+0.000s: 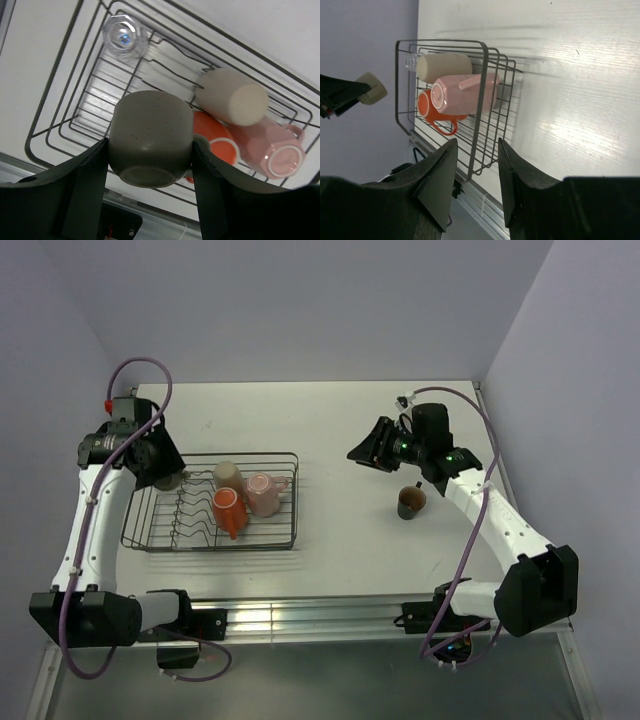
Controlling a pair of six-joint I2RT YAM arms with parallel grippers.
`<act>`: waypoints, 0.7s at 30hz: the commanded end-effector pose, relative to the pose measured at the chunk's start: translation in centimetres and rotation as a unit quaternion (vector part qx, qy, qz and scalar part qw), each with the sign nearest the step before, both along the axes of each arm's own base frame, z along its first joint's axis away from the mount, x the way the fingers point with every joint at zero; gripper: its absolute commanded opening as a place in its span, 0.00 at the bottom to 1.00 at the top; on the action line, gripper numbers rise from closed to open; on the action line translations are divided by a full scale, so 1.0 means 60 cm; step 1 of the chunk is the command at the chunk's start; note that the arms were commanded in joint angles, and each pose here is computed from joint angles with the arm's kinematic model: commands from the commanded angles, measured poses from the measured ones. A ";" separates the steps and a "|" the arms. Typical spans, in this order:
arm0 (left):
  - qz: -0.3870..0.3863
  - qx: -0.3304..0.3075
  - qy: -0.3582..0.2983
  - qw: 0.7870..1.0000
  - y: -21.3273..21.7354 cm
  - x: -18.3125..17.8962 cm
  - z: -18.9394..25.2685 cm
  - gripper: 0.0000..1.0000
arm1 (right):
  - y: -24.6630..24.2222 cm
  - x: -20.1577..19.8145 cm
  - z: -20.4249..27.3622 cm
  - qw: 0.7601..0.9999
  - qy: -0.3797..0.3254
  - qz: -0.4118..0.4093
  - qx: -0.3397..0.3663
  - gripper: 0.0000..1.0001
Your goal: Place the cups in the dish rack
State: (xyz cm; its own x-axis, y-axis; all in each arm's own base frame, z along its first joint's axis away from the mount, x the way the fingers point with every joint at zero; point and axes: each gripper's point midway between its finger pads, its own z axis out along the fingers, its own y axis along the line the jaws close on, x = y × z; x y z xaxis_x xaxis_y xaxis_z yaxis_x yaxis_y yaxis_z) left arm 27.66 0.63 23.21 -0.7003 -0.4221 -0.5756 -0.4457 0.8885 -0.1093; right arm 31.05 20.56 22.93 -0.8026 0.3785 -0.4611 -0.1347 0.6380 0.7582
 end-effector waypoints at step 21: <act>0.090 -0.021 0.037 0.995 0.104 0.024 -0.091 0.00 | -0.005 0.012 -0.009 1.000 -0.012 0.011 -0.022 0.45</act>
